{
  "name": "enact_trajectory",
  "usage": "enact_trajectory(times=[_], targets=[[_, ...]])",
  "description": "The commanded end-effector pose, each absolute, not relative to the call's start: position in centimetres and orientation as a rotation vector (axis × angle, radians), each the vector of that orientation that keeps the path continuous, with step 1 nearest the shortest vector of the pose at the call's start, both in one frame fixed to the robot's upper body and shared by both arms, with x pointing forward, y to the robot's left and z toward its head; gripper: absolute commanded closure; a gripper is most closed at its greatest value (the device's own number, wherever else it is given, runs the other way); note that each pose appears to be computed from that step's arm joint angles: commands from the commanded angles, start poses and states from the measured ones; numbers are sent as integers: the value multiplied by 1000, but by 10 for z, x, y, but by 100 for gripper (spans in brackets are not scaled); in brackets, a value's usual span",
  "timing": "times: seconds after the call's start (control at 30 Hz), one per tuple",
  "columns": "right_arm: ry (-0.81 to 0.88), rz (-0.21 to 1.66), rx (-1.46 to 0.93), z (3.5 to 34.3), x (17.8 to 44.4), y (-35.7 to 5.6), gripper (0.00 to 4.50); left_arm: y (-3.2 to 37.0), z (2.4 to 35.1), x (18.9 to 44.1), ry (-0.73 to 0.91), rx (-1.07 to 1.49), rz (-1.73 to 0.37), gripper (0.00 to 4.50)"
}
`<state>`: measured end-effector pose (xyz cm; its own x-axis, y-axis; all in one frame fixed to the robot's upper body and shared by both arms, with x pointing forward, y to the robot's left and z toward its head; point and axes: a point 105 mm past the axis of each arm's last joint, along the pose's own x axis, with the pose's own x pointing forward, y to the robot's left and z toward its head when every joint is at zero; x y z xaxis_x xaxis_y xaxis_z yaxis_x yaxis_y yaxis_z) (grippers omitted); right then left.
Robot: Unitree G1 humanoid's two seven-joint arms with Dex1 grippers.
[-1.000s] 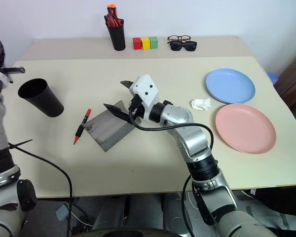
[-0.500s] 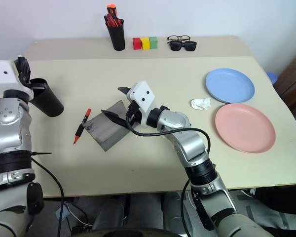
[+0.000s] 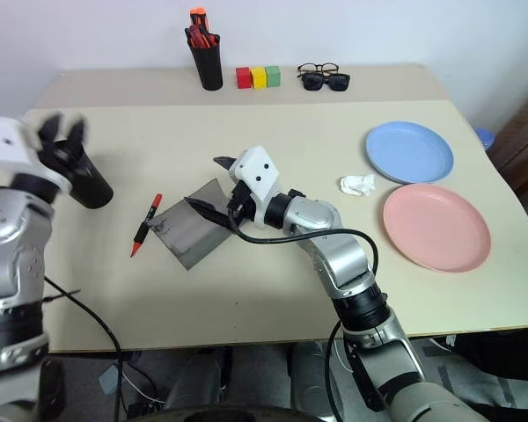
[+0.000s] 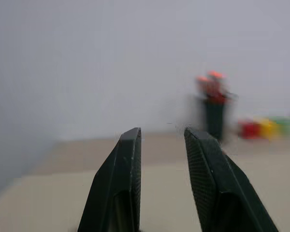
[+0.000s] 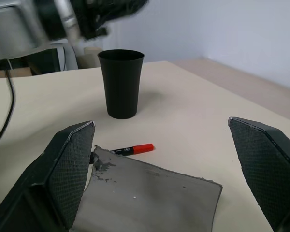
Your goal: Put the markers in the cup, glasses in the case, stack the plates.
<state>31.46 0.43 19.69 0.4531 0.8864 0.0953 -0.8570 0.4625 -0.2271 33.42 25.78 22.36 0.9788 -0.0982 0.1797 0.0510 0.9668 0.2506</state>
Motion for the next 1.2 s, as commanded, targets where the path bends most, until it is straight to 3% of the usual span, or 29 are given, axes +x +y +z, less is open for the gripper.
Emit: enact_trajectory(times=[0.03, 0.1, 0.13, 0.37, 0.53, 0.63, 0.87, 1.07, 1.2], targets=[[-271, 1074, -162, 210, 312, -2, 0, 254, 209, 328, -17, 270, -30, 132], [-268, 1073, -165, 210, 313, -3, 0, 253, 207, 327, 28, 247, -5, 30], [-264, 1076, -166, 209, 313, -3, 0, 249, 200, 329, 84, 206, -6, 8], [-268, 1109, -162, 206, 307, 7, 0, 232, 136, 334, 509, 106, 3, 8], [-268, 1109, -162, 205, 306, 8, 0, 231, 125, 342, 580, 33, 4, 8], [-269, 1100, -164, 205, 306, 7, 0, 227, 120, 346, 600, 21, -17, 87], [-270, 1084, -161, 205, 306, 6, 0, 228, 122, 350, 594, 44, -22, 434], [-268, 1086, -158, 204, 305, 6, 0, 219, 172, 366, 256, 253, -85, 447], [-280, 1090, -158, 207, 306, 7, 0, 224, 288, 363, -350, 290, 34, 447]])
